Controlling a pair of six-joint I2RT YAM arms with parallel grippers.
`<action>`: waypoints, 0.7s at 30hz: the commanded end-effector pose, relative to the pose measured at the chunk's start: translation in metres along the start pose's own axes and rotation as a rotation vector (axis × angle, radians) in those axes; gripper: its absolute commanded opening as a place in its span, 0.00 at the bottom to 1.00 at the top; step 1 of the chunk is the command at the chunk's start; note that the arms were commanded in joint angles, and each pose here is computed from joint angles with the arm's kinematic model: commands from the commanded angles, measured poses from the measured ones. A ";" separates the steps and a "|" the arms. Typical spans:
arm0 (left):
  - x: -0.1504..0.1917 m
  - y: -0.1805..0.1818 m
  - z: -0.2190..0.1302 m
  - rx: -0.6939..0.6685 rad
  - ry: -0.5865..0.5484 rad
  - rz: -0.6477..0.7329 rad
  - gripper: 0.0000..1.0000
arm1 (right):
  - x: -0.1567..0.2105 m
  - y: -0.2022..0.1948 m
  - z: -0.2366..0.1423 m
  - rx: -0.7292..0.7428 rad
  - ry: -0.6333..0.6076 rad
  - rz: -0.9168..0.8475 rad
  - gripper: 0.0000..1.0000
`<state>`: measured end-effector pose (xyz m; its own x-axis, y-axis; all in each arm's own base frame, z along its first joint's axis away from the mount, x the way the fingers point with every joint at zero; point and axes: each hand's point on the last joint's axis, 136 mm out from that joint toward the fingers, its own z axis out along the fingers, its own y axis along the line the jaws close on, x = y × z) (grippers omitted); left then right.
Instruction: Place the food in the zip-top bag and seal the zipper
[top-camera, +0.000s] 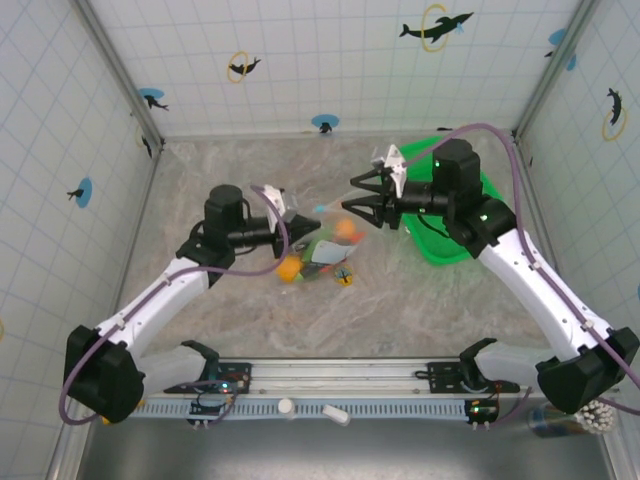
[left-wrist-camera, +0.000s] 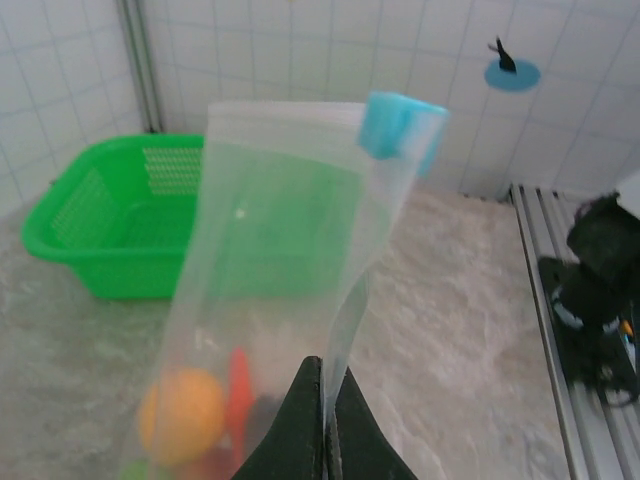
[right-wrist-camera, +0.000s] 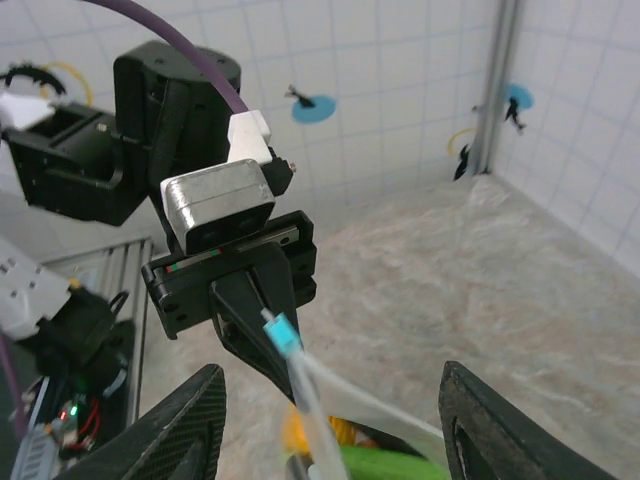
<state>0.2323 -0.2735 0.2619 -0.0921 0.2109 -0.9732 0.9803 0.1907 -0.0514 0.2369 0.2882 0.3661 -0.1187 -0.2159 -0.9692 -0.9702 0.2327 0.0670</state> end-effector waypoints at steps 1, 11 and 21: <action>0.020 -0.006 -0.001 -0.014 0.078 0.088 0.00 | 0.014 0.022 0.006 -0.085 0.043 -0.055 0.58; 0.020 -0.017 0.011 0.050 0.108 0.069 0.00 | 0.064 0.044 0.044 0.002 0.305 -0.499 0.42; 0.014 -0.022 0.007 0.040 0.096 0.085 0.00 | 0.068 0.029 0.046 0.122 0.356 -0.596 0.42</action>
<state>0.2135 -0.2822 0.2352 -0.0763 0.3219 -0.9437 0.9896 0.1403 -0.0322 0.1993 0.3293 0.2997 0.3259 -0.5838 -0.7436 -0.8964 0.0591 -0.4393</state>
